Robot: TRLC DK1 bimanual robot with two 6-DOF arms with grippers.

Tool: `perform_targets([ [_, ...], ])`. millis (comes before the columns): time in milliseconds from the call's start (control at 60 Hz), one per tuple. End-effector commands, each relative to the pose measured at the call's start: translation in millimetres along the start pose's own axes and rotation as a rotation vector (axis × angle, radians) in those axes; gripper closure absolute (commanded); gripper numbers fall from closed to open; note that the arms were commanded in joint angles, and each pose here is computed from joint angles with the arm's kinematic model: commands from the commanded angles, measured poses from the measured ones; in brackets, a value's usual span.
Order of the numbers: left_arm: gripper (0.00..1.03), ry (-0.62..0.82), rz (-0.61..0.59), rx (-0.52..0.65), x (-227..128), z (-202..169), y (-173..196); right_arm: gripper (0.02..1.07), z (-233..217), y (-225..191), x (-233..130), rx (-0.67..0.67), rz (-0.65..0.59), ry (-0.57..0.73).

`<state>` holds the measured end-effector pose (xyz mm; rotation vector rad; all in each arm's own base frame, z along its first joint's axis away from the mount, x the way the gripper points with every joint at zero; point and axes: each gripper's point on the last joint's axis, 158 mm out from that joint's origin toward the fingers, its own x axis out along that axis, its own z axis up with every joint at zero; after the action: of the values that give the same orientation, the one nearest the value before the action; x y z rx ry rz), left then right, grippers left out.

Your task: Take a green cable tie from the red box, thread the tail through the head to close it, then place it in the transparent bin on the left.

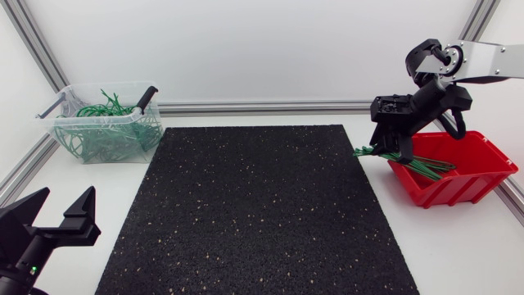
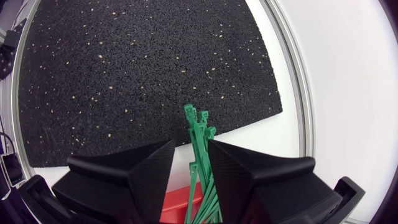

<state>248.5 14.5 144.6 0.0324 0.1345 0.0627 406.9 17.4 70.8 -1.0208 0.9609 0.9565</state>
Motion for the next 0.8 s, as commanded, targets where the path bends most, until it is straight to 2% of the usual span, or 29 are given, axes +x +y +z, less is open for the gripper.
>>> perform_targets([
  [0, 0.04, 0.095, -0.009, -0.008, 1.9, -32.0, -2.8, 0.77, -4.2, 9.3, 15.9, -0.026, 0.038, 0.016],
  [633, 0.04, 0.095, -0.008, -0.008, 1.9, -32.0, -2.4, 0.83, -8.7, 1.8, 24.2, -0.029, 0.021, 0.018],
  [717, 0.04, 0.095, -0.006, -0.008, 1.9, -32.0, -2.1, 0.91, -9.6, 2.9, 22.5, -0.024, 0.031, 0.019],
  [783, 0.04, 0.095, -0.006, -0.008, 1.9, -32.0, -2.1, 0.91, -9.9, 2.3, 21.3, -0.026, 0.027, 0.019],
])
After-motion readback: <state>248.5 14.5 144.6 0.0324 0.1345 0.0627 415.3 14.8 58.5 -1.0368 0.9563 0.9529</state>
